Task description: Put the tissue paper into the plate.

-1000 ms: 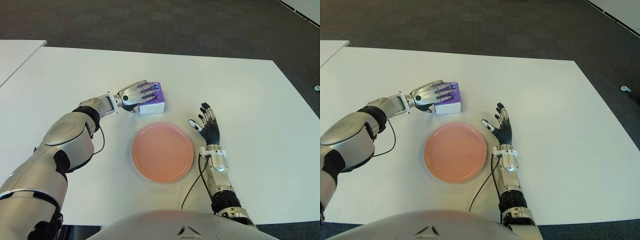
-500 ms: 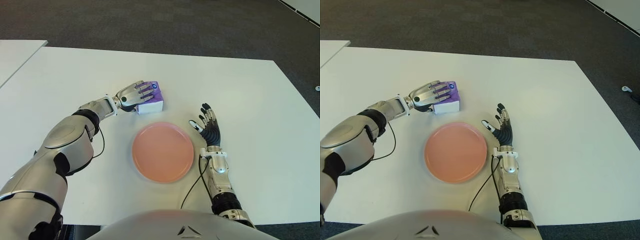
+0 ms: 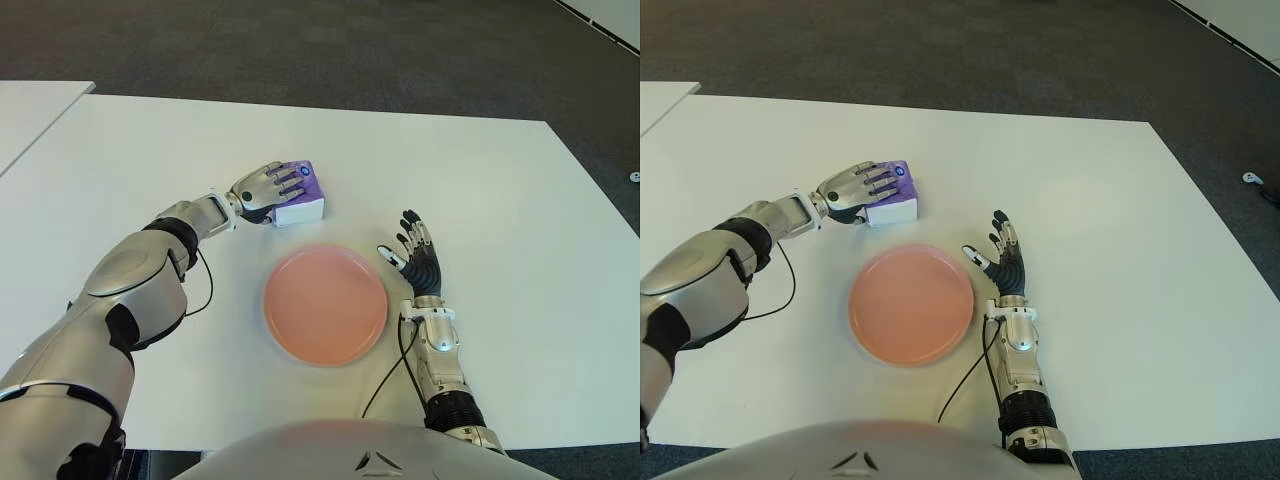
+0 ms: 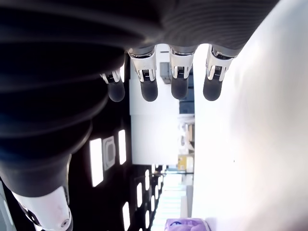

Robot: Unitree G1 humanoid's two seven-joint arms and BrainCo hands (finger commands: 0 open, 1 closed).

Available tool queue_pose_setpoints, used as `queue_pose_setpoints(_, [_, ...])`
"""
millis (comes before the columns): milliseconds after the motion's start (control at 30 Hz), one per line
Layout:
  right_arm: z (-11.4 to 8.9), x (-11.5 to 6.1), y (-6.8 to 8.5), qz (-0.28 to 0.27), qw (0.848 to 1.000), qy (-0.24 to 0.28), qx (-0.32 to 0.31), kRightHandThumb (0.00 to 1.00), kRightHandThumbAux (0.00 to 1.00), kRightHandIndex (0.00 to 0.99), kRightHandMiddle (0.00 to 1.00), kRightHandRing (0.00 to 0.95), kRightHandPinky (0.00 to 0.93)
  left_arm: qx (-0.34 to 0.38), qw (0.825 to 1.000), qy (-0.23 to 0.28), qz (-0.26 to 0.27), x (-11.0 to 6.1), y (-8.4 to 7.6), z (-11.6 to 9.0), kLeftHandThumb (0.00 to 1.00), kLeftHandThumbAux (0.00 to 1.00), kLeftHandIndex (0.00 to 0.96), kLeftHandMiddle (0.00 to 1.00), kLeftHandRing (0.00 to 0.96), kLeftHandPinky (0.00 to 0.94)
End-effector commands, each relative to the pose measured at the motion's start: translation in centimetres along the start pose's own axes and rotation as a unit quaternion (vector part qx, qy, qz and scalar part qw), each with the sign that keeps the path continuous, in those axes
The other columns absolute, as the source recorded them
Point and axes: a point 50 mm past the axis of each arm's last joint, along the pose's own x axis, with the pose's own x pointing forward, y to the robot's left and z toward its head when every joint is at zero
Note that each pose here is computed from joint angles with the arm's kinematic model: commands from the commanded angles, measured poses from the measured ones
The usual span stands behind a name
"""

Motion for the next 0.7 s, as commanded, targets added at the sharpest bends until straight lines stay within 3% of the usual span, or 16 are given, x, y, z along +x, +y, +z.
queue_pose_setpoints(33, [-4.9, -5.3, -0.5, -0.016, 0.988, 0.151, 0.006, 0.15, 0.724, 0.0, 0.0, 0.0, 0.0, -0.046, 0.988, -0.057, -0.134, -2.9, -4.0, 2.6, 0.359, 0.612, 0.018, 0.012, 0.027, 0.131])
queue_pose_setpoints(167, [-4.9, -5.4, -0.7, -0.012, 0.988, 0.157, 0.005, 0.14, 0.721, 0.0, 0.0, 0.0, 0.0, -0.078, 0.98, -0.067, -0.171, -4.2, -4.4, 1.9, 0.377, 0.594, 0.042, 0.04, 0.077, 0.215])
queue_pose_setpoints(367, [-4.9, -5.5, -0.7, -0.01, 0.987, 0.158, 0.002, 0.131, 0.724, 0.0, 0.0, 0.0, 0.0, -0.106, 0.967, -0.054, -0.227, -4.9, -5.0, 1.5, 0.386, 0.586, 0.053, 0.051, 0.108, 0.253])
queue_pose_setpoints(533, [-5.0, -5.5, -0.5, -0.005, 0.988, 0.156, -0.001, 0.134, 0.724, 0.0, 0.0, 0.0, 0.0, -0.123, 0.958, -0.049, -0.256, -5.9, -5.4, 1.1, 0.381, 0.589, 0.053, 0.062, 0.123, 0.248])
queue_pose_setpoints(700, [-4.8, -5.6, -0.2, 0.001, 0.989, 0.15, -0.007, 0.14, 0.717, 0.0, 0.0, 0.0, 0.0, -0.183, 0.936, 0.007, -0.3, -7.7, -6.8, 0.8, 0.389, 0.59, 0.047, 0.071, 0.124, 0.224])
